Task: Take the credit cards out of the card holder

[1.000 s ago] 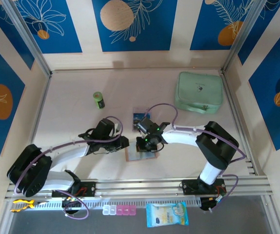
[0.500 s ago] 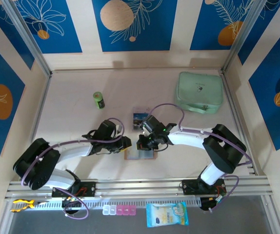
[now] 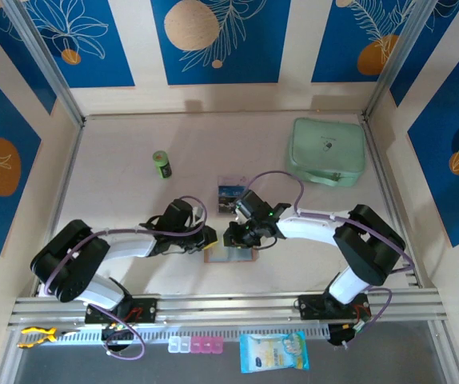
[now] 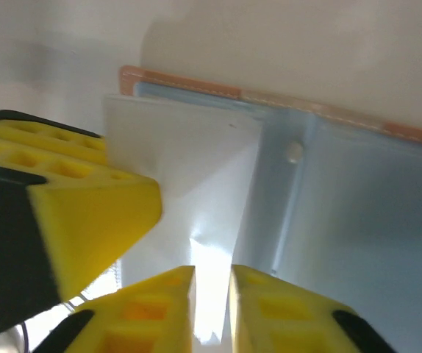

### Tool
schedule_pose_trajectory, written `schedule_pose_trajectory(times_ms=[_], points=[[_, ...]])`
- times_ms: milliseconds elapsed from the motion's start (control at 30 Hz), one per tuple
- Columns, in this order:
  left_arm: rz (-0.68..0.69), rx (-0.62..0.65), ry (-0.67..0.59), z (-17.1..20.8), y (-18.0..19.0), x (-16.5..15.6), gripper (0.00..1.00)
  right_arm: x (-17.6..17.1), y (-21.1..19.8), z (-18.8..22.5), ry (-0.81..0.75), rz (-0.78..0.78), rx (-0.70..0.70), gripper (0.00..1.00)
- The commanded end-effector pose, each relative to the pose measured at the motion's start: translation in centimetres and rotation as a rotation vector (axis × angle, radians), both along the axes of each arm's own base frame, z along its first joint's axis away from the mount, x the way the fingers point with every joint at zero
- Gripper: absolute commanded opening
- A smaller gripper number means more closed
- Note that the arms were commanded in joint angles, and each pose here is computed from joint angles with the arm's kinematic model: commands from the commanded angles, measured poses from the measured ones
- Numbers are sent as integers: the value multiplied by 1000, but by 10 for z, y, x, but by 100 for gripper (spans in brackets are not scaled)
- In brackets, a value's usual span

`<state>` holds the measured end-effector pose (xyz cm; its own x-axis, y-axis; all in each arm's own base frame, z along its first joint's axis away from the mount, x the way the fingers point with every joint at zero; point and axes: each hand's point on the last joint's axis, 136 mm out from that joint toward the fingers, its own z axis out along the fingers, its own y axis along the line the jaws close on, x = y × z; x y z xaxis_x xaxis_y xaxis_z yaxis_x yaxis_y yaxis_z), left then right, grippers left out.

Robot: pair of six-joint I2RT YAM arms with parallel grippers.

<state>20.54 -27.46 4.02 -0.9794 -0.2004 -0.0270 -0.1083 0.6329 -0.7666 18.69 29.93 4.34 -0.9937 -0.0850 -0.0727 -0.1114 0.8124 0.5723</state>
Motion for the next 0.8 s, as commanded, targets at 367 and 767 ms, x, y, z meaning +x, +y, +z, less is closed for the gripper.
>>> schedule_pose_trajectory(times_ms=[367, 767], points=[[-71, -41, -32, 28, -25, 3, 18, -4, -14, 27, -49, -10, 7, 15], [-97, -52, -35, 31, -40, 4, 21, -24, -6, -2, 85, -2, 49, 9]])
